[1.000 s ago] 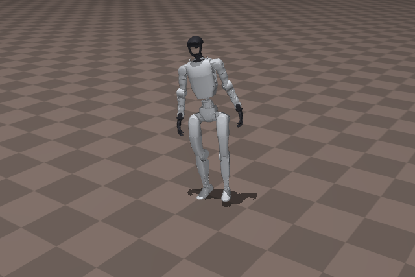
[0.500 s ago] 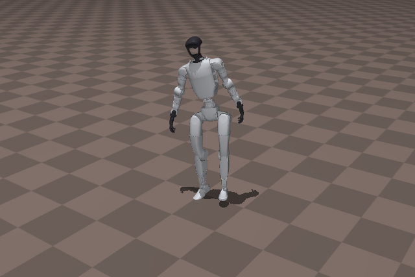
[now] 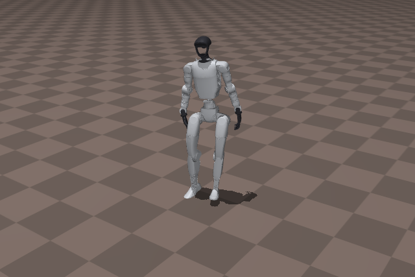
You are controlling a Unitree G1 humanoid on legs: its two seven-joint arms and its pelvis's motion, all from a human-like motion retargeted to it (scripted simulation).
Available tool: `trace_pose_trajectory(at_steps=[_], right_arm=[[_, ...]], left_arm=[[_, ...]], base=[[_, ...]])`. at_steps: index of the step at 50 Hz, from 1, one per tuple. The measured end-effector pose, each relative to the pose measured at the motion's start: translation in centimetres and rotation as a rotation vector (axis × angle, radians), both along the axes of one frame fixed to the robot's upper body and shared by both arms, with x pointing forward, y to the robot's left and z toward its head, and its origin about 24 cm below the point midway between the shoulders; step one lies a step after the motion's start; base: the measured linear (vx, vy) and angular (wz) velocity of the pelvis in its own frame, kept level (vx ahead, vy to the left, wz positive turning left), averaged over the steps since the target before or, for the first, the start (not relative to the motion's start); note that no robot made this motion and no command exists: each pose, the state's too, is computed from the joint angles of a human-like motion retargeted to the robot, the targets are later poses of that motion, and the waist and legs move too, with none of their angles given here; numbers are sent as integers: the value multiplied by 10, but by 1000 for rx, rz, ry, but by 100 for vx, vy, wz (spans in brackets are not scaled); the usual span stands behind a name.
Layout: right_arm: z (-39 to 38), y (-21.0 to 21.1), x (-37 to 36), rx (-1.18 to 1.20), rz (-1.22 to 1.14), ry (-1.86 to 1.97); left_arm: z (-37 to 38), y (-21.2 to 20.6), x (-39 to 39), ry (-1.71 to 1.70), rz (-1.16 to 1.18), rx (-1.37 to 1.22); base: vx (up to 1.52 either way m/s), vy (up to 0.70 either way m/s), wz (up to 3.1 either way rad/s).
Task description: In place motions
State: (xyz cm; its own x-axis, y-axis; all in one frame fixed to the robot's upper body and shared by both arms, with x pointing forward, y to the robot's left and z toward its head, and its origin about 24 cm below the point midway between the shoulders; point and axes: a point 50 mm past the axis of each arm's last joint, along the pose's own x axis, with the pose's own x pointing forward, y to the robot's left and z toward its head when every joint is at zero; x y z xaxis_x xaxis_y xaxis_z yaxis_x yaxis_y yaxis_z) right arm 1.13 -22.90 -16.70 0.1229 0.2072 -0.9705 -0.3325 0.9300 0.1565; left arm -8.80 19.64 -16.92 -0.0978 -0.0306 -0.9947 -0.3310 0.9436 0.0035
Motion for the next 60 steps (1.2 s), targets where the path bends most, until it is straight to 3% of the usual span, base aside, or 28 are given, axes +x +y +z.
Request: trace_pose_trajectory(at_steps=[8,14,27,37,45,51,55,60], right_arm=[[-1,16,3,135,-299,-60],[1,-11,-4,-72,-420,-88],[-1,-3,-53,-163,-459,122],[-5,18,-52,-90,-259,143],[-7,10,-20,-225,15,14],[-4,9,-30,-310,-241,-75],[-4,15,-51,-354,-338,-16],[-3,8,-53,-386,-327,20]], left_arm=[[1,19,7,14,11,44],[0,37,38,-60,-28,90],[-1,44,92,-241,-100,132],[0,10,6,-18,-12,25],[17,-21,-63,227,114,-60],[18,-10,-62,180,148,-13],[12,2,-44,141,138,36],[5,3,-20,30,167,44]], base=[[9,4,30],[-1,3,57],[-8,3,65],[6,-6,-43],[5,-15,-30],[3,-24,153],[-6,-13,-401],[-8,-14,17]])
